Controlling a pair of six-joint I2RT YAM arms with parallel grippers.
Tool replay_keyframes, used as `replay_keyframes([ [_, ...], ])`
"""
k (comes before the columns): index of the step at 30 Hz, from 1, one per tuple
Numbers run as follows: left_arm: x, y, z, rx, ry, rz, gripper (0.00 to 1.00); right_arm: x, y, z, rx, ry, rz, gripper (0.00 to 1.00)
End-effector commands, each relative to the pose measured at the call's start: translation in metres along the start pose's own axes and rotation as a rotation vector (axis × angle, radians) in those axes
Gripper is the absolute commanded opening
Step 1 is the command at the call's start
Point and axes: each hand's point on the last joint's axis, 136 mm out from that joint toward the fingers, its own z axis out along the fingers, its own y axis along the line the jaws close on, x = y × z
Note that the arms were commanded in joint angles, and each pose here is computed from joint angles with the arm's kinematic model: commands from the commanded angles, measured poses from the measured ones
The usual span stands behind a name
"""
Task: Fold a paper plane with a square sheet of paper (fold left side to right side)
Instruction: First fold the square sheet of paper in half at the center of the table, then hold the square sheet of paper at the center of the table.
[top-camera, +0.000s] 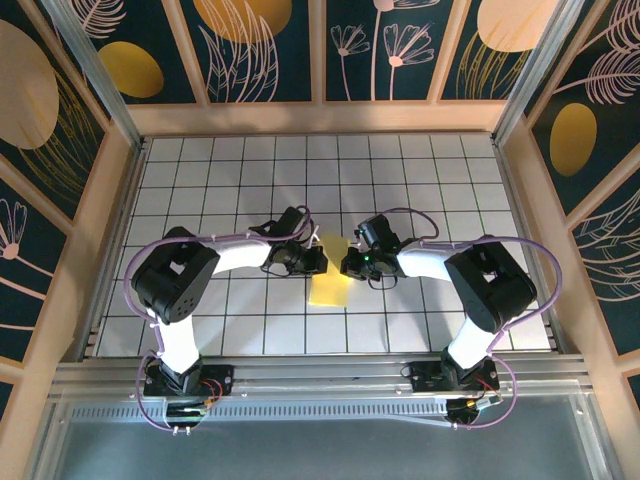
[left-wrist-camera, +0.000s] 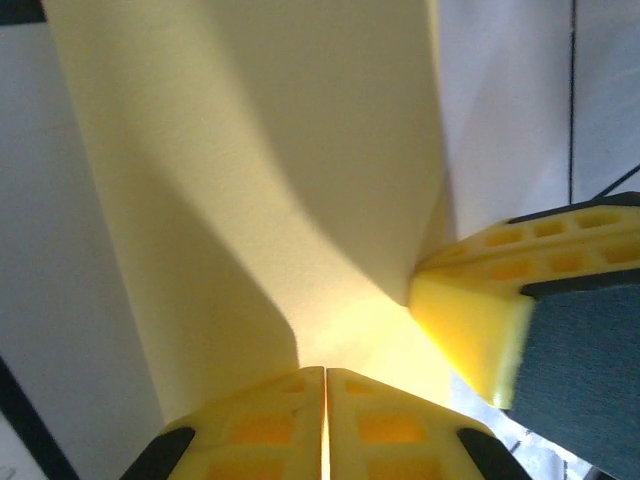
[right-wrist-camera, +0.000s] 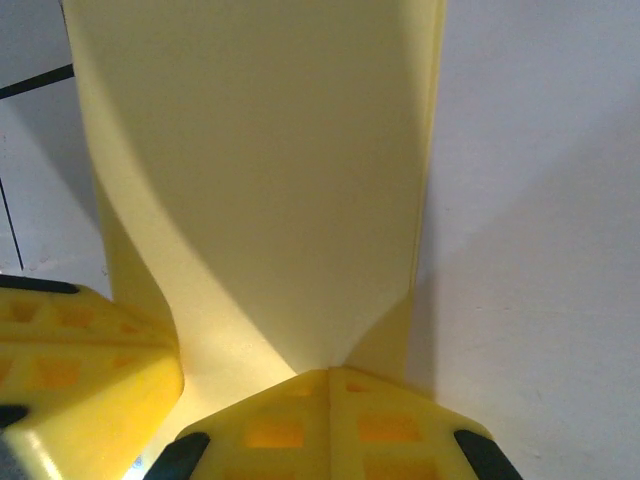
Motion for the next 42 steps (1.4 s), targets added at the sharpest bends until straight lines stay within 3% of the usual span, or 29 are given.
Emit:
replay_keyframes([
  [1,0.002,0.015,0.008,-0.042,-0.009,-0.011,0.09,0.036,-0.054,0.012,0.207,0.107,0.030,0.00],
  [23,0.029,0.071,-0.013,-0.129,-0.011,-0.092,0.07,0.037,-0.063,0.006,0.244,0.103,0.023,0.00],
  [32,-0.004,0.018,-0.044,0.002,-0.129,0.022,0.06,0.036,-0.059,0.006,0.223,0.101,0.021,0.00],
  [37,-0.005,-0.009,-0.034,0.070,-0.111,0.068,0.06,0.037,-0.059,0.006,0.223,0.101,0.022,0.00],
  [42,-0.001,-0.007,-0.010,0.042,-0.069,0.068,0.06,0.037,-0.058,0.006,0.220,0.104,0.023,0.00],
])
